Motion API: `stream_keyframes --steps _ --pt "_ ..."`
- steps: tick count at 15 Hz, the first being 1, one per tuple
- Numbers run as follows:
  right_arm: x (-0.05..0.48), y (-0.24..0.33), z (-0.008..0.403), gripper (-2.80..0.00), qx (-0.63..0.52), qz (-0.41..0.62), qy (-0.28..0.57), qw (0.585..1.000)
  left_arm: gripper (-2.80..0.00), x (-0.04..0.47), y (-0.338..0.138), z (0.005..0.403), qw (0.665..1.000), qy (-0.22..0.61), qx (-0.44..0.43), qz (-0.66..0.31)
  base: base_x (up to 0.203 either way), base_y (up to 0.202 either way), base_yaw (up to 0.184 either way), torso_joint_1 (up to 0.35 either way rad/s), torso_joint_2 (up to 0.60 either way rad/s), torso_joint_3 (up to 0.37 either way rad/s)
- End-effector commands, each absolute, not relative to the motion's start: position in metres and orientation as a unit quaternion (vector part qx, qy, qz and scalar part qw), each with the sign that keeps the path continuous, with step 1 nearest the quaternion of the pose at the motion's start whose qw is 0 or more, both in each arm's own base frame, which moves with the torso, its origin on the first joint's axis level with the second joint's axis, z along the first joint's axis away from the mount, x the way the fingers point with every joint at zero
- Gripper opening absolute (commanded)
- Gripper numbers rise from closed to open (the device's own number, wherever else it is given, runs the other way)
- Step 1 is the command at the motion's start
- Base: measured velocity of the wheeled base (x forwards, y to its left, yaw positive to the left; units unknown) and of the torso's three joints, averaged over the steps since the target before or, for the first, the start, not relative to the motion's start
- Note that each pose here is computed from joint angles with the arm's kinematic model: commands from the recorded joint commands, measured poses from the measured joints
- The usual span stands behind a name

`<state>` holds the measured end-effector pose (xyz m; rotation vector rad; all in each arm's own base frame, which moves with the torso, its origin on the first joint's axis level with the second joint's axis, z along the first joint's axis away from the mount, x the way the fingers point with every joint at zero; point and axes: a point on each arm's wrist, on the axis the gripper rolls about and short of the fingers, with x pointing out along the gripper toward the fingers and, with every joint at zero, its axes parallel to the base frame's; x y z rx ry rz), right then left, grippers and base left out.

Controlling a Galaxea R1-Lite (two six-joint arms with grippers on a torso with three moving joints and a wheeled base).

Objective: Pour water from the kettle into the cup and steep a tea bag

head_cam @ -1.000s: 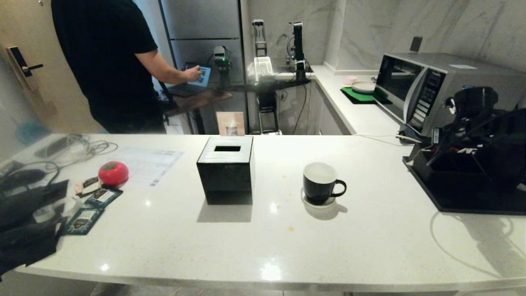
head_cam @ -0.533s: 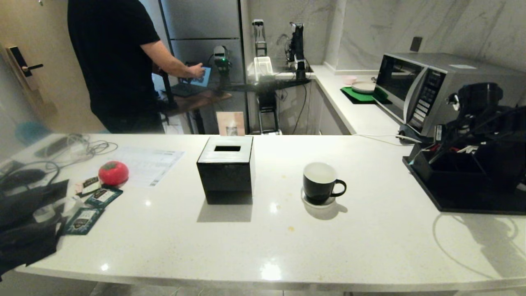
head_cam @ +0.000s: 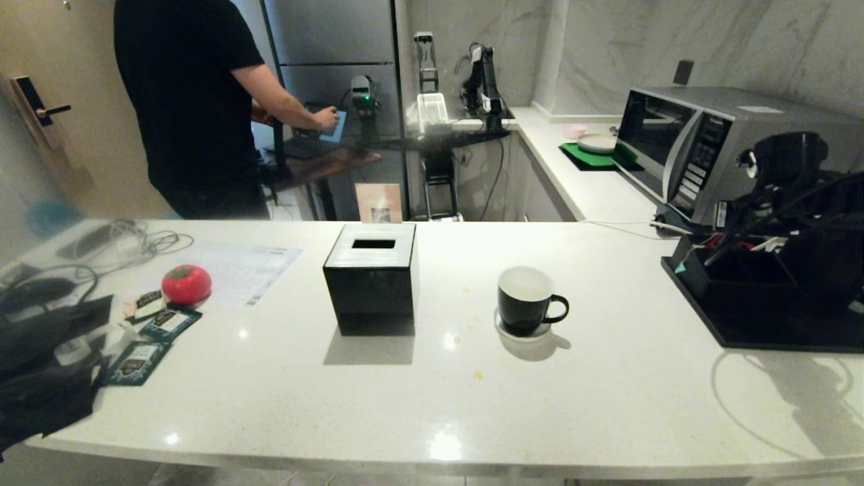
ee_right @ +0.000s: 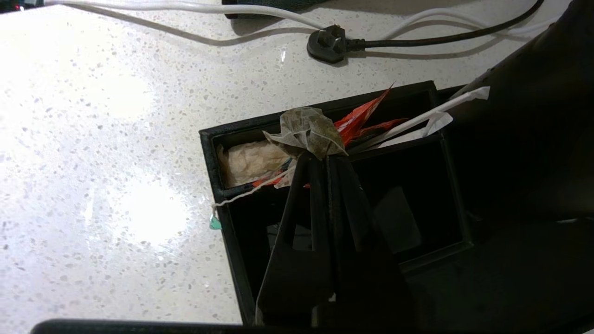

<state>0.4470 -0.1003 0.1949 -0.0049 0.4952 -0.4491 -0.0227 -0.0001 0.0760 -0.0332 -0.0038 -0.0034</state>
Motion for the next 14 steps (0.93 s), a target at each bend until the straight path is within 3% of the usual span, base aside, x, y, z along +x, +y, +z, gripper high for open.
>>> stream_keyframes --steps 1,14 --pt "0.447 -0.099 0.192 -2.80 -0.003 -0.220 0.247 0.944 -2.80 -0.023 0.000 0.076 1.000 -0.002 -0.017 -0.002 0.000 0.000 0.000 0.000 0.00 0.000" --pt "0.454 -0.092 0.166 -2.80 0.003 -0.219 0.268 0.938 -2.80 -0.023 0.000 0.076 1.000 -0.002 -0.017 -0.002 0.000 0.000 0.000 0.000 0.00 0.000"
